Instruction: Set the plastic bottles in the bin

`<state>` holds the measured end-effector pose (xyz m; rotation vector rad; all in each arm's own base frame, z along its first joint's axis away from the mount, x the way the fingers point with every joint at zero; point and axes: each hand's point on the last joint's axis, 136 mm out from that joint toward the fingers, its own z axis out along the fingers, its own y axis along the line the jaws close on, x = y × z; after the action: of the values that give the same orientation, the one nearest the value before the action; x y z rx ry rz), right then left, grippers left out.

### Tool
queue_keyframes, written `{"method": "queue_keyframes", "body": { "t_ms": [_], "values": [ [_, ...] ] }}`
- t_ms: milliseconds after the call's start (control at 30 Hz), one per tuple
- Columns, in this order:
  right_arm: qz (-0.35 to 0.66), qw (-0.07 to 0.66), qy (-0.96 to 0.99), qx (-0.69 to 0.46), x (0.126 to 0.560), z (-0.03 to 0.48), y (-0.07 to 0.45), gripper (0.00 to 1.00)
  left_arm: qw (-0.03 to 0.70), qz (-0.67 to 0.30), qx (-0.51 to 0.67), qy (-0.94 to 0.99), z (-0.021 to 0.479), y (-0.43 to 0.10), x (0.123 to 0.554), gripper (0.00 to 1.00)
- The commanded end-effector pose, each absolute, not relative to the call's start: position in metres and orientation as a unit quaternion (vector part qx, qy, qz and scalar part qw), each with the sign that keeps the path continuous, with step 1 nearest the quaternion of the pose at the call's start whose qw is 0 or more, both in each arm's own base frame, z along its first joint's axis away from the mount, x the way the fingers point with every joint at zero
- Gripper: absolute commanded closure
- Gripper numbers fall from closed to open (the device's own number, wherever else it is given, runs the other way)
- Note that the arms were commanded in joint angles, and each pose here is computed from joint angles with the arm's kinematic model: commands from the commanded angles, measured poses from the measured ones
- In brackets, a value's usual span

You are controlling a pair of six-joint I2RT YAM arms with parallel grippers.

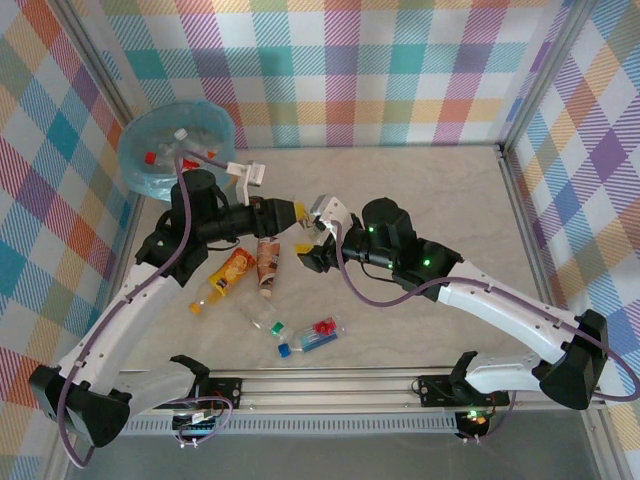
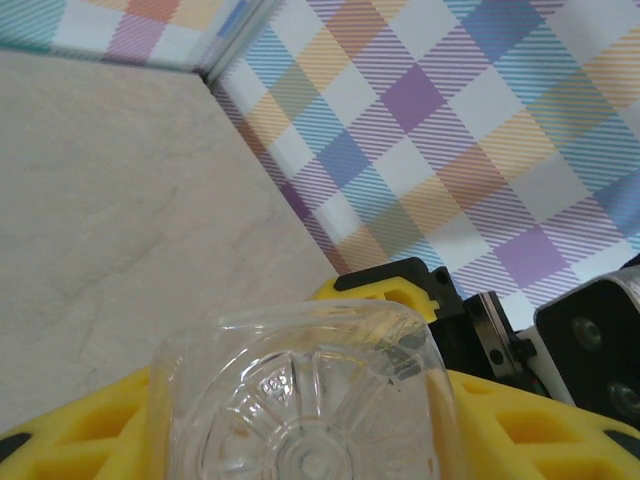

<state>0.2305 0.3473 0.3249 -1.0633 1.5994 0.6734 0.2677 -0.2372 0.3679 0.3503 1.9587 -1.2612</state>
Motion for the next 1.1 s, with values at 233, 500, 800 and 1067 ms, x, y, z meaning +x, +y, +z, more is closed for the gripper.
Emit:
{"method": "queue_keyframes", "body": {
  "t_ms": [233, 500, 800, 1067],
  "values": [
    [0.282, 0.563, 0.648, -0.429, 0.232, 0.355, 0.342, 0.07, 0.470, -0.444, 0.091, 0.757, 0.415, -0.210, 0.279, 0.69],
    [0.290, 0.588, 0.633, -0.412, 0.239, 0.384, 0.348, 0.02, 0.514, -0.376, 0.082, 0.767, 0.456, -0.191, 0.301, 0.75],
    [0.340, 0.558, 0.622, -0.431, 0.243, 0.403, 0.386, 0.03, 0.607, -0.253, 0.024, 0.753, 0.511, -0.129, 0.339, 0.84],
    [0.376, 0.503, 0.649, -0.428, 0.241, 0.388, 0.402, 0.03, 0.651, -0.122, -0.109, 0.742, 0.536, -0.016, 0.394, 0.84]
  ]
}}
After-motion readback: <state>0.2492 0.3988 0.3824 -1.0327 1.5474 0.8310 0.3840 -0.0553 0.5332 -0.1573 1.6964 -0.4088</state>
